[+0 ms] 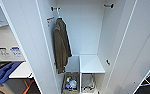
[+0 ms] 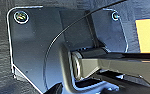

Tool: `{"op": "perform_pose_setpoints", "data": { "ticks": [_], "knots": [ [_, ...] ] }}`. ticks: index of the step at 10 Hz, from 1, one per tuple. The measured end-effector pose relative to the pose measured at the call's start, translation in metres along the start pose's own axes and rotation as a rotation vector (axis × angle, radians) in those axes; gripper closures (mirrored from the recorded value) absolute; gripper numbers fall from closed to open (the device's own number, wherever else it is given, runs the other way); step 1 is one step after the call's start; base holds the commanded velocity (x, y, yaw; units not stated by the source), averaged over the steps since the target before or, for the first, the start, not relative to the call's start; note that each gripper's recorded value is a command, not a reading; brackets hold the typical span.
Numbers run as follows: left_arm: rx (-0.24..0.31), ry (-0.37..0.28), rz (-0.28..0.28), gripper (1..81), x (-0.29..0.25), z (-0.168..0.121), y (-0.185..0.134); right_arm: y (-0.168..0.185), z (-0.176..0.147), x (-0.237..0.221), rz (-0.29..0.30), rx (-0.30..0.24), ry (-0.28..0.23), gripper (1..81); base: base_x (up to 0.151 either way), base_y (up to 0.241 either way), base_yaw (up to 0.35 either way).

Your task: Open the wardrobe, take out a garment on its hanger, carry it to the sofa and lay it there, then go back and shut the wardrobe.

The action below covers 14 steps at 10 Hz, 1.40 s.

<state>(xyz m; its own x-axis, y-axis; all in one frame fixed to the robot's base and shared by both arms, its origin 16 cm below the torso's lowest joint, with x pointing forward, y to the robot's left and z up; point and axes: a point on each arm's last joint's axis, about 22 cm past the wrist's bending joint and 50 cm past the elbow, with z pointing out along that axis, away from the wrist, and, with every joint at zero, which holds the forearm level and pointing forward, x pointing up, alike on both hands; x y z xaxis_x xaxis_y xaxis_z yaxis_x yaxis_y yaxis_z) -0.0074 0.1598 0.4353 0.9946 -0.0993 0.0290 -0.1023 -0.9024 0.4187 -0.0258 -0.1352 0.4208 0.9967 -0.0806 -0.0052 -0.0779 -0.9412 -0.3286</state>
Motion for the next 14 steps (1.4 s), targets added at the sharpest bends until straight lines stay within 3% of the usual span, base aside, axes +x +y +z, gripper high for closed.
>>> {"op": "perform_pose_setpoints", "data": {
  "ticks": [3,8,9,12,14],
  "knots": [
    [-0.005,0.001,0.000,1.0,0.001,0.001,0.004,0.001,0.000,0.001,0.000,-0.001,0.000,1.0,0.097,0.000,0.000],
    [-0.002,-0.006,-0.004,1.0,-0.004,0.000,0.001,0.011,-0.002,-0.002,0.000,-0.021,-0.004,1.0,0.000,0.000,0.000],
    [0.013,-0.007,-0.015,1.0,-0.005,-0.004,-0.011,0.027,-0.004,0.003,0.011,-0.045,0.000,1.0,0.000,0.000,0.000],
    [0.112,-0.009,-0.108,1.0,-0.013,-0.036,-0.087,0.097,-0.022,0.039,0.062,-0.133,0.038,1.0,0.000,0.000,0.000],
    [0.116,0.009,-0.144,1.0,-0.010,-0.051,-0.105,0.108,-0.030,0.049,0.087,-0.115,0.036,1.0,0.000,0.000,0.000]
  ]
}}
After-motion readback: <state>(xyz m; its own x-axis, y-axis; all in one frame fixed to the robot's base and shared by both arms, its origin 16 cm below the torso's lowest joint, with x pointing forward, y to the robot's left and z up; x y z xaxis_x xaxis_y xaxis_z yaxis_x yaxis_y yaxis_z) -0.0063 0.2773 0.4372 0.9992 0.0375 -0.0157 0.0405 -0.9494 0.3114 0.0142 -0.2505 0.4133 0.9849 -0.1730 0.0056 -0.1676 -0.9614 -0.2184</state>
